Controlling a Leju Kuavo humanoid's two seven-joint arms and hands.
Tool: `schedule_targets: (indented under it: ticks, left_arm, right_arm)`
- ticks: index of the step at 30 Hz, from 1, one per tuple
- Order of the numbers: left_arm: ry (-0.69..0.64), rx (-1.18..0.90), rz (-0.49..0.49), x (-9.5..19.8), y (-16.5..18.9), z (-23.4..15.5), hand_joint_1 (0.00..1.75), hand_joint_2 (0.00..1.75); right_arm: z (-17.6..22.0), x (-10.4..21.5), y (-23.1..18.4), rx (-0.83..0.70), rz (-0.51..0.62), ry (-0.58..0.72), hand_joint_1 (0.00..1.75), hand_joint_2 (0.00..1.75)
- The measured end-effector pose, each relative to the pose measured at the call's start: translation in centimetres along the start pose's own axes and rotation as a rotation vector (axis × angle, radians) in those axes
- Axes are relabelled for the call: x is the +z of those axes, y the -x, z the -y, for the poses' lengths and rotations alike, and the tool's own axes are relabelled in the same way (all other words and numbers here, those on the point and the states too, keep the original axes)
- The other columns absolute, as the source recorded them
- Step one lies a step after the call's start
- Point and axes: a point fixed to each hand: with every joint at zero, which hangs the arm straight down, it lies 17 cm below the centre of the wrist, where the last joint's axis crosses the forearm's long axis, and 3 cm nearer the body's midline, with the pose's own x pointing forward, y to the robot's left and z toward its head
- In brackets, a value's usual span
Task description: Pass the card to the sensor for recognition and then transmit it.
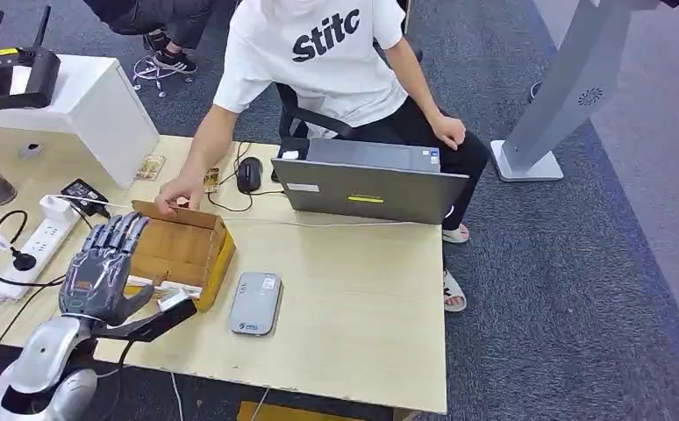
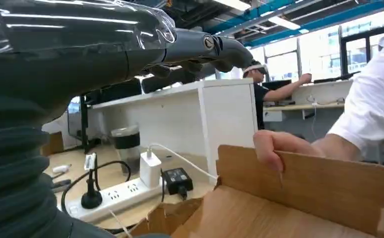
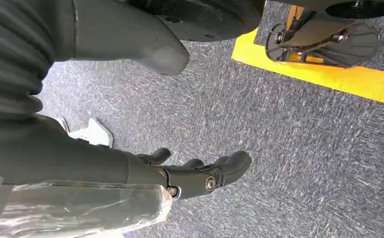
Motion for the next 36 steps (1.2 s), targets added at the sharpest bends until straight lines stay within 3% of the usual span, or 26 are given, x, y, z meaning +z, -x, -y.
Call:
schedule_targets:
  ticks: [18,36]
  left_arm:
    - [0.014,0.042,0.022,-0.4,-0.3,-0.1,0.0,1.75]
    - [-0.049,0.061,0.069,-0.3,-1.7,-2.8,0.0,1.75]
  right_arm:
    - [0.0,0.0,-0.1,0.008,0.006,0.002,0.0,1.75]
    - [0.1,0.0,0.2,-0.01,-0.004,0.002,0.0,1.75]
